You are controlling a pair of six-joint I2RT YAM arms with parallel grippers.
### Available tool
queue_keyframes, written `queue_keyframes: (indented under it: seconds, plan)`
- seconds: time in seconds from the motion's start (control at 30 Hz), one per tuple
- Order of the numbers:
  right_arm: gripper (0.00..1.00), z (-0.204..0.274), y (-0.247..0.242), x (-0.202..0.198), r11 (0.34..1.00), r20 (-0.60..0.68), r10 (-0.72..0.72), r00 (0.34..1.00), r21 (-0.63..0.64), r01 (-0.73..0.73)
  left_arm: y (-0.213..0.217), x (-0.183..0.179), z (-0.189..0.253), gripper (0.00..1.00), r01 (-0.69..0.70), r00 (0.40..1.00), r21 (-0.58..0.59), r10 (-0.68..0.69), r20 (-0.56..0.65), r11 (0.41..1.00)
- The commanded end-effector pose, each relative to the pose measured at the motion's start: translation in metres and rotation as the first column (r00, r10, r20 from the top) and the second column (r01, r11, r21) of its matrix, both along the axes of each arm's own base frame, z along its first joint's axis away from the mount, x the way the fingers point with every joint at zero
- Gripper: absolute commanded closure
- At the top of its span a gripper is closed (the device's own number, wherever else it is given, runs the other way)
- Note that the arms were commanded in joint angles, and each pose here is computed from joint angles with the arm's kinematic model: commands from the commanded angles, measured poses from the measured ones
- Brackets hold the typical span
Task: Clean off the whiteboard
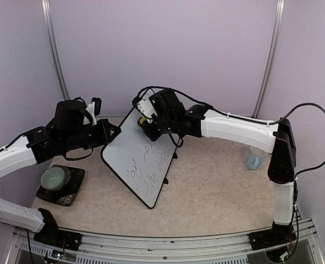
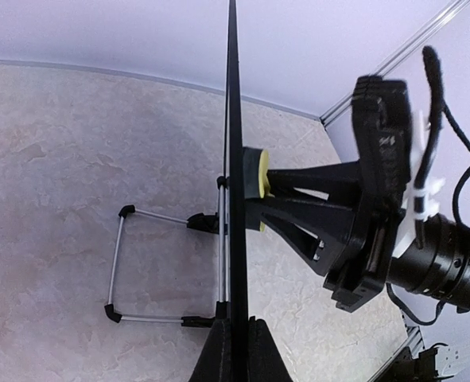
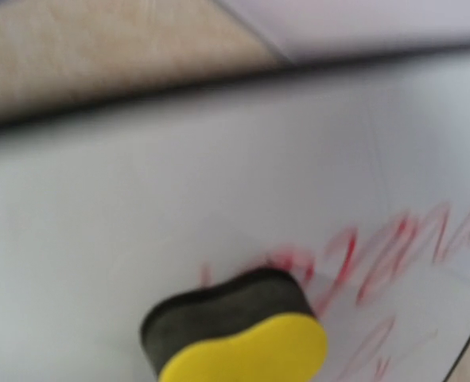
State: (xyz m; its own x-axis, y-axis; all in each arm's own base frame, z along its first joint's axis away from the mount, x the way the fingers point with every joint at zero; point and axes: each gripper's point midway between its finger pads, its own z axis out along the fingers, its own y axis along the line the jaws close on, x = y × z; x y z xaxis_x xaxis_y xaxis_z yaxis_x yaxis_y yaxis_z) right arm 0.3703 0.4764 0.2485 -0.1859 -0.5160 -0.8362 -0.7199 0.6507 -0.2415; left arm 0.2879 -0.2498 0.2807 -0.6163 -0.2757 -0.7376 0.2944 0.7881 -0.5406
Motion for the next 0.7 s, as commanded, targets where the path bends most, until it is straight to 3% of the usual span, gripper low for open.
queue_keyframes:
  seconds: [0.0, 0.27, 0.67]
  plan:
    - [1.0, -0.046, -0.013, -0.014, 0.996, -0.076, 0.013, 0.997, -0.086, -0.019, -0.02, -0.022, 0.012, 1.0, 0.13, 0.991, -0.034, -0.13, -0.004, 0.991]
    - [1.0, -0.047, -0.018, -0.022, 0.996, -0.092, 0.021, 0.995, -0.08, -0.029, -0.021, -0.023, 0.012, 1.0, 0.13, 0.991, -0.035, -0.13, -0.004, 0.991]
    - [1.0, 0.005, 0.015, -0.001, 0.999, -0.011, 0.041, 0.999, 0.011, -0.041, -0.021, -0.023, 0.009, 1.0, 0.127, 0.992, -0.032, -0.127, -0.007, 0.991]
